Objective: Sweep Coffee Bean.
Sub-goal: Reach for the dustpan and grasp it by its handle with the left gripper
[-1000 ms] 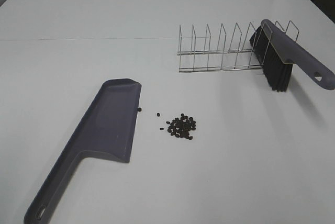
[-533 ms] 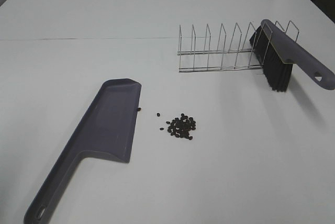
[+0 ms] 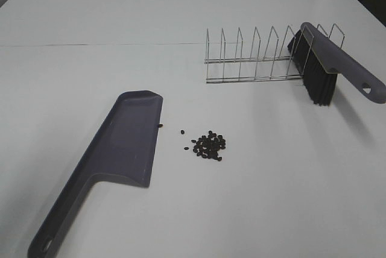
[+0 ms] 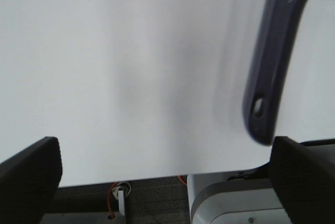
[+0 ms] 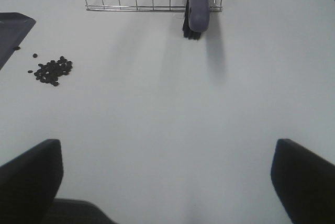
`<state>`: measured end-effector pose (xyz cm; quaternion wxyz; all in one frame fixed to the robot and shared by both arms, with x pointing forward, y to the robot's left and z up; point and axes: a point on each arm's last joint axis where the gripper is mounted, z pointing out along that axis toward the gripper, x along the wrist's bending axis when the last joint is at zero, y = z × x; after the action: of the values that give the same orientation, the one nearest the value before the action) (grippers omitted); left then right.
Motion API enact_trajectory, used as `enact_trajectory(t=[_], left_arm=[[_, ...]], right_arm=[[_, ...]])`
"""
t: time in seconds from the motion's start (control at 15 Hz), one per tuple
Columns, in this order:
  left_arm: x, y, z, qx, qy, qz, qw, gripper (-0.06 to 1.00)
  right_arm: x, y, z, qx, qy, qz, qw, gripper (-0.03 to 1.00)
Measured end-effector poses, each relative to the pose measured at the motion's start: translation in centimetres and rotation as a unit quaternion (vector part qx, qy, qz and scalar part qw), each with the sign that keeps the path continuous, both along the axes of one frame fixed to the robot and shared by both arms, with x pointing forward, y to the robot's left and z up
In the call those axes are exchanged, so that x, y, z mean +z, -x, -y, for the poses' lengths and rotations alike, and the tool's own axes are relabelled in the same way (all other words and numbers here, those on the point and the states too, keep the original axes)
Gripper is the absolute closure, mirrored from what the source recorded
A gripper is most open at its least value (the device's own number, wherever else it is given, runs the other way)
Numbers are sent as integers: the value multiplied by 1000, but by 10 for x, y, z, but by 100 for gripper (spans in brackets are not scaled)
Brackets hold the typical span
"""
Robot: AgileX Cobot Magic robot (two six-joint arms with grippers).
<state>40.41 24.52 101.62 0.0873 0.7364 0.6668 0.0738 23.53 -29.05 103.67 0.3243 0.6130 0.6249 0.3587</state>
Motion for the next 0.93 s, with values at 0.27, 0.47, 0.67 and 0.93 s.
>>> enact_trajectory(t=[0.27, 0.47, 0.67, 0.93], left_arm=[[-52, -27, 55, -51, 14, -45, 998, -1], [-75, -49, 75, -68, 15, -55, 996, 1], [-89, -64, 85, -69, 6, -69, 995, 9], [-114, -76, 91, -71, -11, -89, 993, 20]], right_arm=[[0, 0, 0, 0, 0, 0, 1000, -1], [0, 0, 0, 0, 0, 0, 1000, -1], [0, 0, 0, 0, 0, 0, 1000, -1], [0, 0, 0, 0, 0, 0, 1000, -1]])
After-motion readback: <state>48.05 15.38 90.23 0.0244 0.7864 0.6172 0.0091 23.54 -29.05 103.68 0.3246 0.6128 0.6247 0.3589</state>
